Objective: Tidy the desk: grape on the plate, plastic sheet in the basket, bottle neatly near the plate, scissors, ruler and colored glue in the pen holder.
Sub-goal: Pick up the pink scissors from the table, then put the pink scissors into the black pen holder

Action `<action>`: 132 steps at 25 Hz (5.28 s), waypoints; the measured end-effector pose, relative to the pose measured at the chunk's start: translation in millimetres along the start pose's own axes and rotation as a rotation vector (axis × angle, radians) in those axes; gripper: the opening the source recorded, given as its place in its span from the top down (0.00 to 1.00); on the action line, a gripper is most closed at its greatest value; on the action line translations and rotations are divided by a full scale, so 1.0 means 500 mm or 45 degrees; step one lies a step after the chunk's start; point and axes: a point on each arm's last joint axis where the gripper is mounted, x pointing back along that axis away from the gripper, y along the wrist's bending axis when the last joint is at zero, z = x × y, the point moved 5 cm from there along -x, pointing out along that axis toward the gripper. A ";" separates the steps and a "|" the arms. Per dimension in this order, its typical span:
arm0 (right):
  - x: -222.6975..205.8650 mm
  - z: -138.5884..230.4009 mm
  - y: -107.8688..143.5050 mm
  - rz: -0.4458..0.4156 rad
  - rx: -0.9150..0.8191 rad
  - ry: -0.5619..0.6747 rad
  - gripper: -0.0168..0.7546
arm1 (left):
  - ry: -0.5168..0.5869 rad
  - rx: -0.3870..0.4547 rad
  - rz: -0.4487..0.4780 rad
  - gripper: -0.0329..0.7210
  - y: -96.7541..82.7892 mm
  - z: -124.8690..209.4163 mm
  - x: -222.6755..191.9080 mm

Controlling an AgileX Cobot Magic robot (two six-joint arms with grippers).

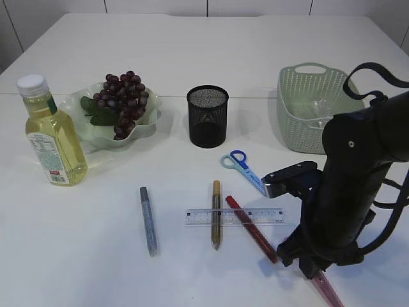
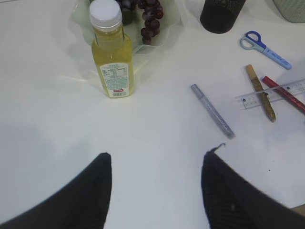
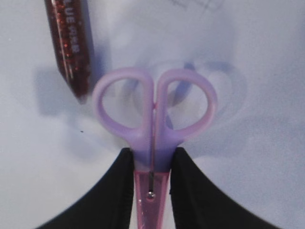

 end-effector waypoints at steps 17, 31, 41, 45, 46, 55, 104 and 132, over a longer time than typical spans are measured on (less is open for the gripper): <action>0.000 -0.001 0.000 0.000 0.000 -0.003 0.73 | 0.000 0.000 0.000 0.38 0.000 0.000 0.000; 0.003 0.035 0.001 0.003 -0.005 -0.034 0.73 | 0.015 0.000 0.001 0.38 0.000 0.003 0.000; 0.027 0.060 0.007 -0.018 -0.012 0.034 0.73 | 0.015 0.000 0.001 0.38 0.000 0.003 0.000; 0.053 0.050 0.011 -0.030 -0.015 0.002 0.73 | 0.015 0.000 0.001 0.38 0.000 0.003 0.000; 0.064 0.043 0.012 -0.029 -0.012 -0.024 0.73 | 0.018 0.000 0.001 0.38 0.000 0.004 0.000; 0.140 -0.024 0.016 -0.029 0.013 -0.204 0.73 | 0.018 0.000 0.001 0.38 0.000 0.004 0.000; 0.343 -0.417 -0.005 0.117 0.077 -1.483 0.74 | 0.018 -0.046 -0.084 0.38 0.019 0.003 0.001; 0.259 -0.507 -0.019 0.159 0.076 -1.619 0.74 | 0.022 -0.058 -0.106 0.38 0.024 0.004 0.001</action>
